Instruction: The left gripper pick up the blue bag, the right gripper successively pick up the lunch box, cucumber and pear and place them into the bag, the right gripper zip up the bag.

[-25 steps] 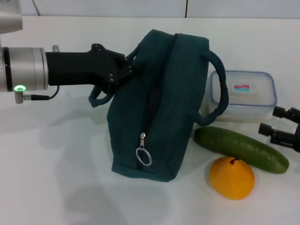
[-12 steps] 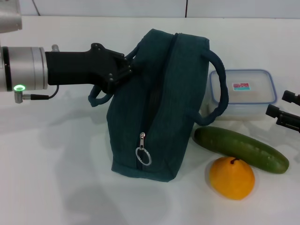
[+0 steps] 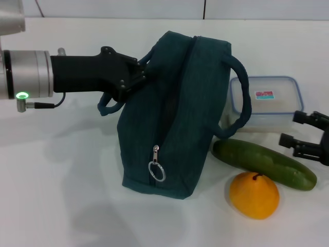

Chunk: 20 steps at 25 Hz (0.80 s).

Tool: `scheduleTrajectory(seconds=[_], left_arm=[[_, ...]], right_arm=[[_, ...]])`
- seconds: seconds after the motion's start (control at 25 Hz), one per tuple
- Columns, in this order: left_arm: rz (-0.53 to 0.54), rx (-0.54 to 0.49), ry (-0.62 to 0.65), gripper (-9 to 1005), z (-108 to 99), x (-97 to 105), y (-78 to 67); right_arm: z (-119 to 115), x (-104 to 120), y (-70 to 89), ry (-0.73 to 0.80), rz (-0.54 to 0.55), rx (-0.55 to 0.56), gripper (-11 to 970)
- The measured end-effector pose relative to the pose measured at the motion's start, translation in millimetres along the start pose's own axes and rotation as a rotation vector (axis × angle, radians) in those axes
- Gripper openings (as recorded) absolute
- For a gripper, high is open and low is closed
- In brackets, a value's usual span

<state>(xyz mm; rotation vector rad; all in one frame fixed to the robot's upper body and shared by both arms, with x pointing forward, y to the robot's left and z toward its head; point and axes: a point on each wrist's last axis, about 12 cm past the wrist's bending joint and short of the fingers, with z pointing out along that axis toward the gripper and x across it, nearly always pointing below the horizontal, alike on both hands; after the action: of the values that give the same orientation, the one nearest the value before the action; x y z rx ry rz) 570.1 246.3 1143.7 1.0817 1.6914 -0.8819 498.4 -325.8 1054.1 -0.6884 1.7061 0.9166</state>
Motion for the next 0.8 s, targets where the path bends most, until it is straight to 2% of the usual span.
scheduleTrajectory(seconds=[0.32, 0.8], left_arm=[[0.004, 0.006, 0.001, 44, 1, -3, 0.0], [0.003, 0.002, -0.003, 44, 1, -2, 0.5]], right_arm=[[24, -5, -11.5, 0.107, 0.019, 0.000, 870], [24, -9, -20.4, 0.078, 0.039, 0.078, 870]])
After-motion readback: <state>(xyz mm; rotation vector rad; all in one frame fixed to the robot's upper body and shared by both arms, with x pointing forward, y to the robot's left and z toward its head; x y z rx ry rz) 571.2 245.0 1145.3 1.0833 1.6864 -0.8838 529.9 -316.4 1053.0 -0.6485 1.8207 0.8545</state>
